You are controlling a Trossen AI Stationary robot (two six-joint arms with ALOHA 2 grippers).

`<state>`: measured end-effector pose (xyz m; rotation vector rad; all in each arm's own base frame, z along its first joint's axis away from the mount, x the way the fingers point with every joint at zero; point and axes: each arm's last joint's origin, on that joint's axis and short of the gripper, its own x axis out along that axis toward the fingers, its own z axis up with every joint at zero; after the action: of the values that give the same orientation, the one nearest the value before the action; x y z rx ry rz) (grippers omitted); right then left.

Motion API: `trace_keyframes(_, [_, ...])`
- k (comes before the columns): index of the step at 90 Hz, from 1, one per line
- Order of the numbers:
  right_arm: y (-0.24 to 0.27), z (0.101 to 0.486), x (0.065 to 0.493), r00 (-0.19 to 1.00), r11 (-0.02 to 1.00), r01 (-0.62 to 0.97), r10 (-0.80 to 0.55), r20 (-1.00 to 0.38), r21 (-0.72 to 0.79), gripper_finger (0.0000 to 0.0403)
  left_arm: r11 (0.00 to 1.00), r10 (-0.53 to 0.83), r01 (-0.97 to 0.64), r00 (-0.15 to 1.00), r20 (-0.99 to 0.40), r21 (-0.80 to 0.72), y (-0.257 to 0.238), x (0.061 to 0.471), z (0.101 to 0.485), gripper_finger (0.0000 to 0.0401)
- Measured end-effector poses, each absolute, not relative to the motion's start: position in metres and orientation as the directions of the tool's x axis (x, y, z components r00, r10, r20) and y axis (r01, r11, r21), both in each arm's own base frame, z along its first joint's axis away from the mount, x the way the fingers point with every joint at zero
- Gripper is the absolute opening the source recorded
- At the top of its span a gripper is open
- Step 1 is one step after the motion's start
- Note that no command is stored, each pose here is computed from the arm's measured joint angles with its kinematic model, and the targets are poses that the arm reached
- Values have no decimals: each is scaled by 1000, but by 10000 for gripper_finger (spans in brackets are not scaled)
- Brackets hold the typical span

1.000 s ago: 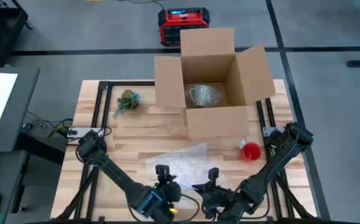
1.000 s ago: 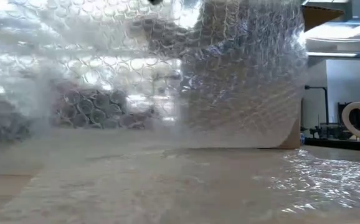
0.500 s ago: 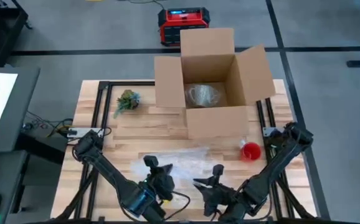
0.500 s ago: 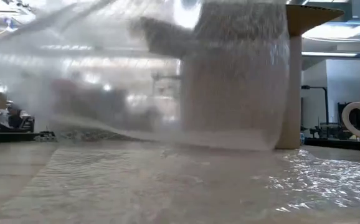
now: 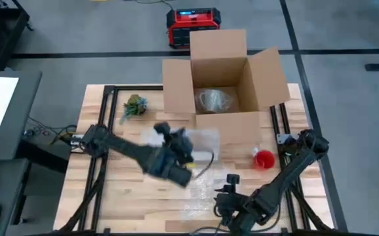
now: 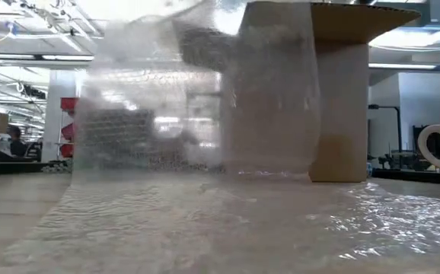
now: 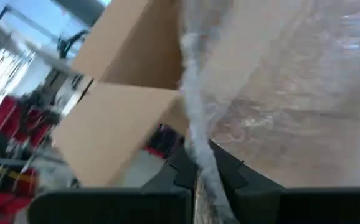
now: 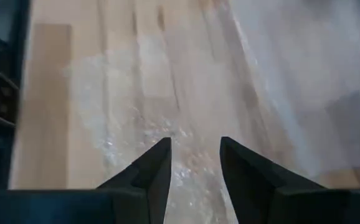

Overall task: Wrap mug
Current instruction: Prepare the transparent bubble wrap

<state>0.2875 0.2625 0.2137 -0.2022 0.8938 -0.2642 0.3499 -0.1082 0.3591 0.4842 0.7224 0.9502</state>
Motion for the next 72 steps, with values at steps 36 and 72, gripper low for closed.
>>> trace_keyframes(36, [239, 175, 304, 550, 982, 132, -186, -814, -135, 128, 402, 914, -693, 265, -306, 599, -29, 311, 420, 0])
trace_keyframes(72, [201, 128, 312, 538, 984, 179, -94, -838, 5, 121, 405, 906, -719, 232, -355, 565, -6, 298, 431, 8])
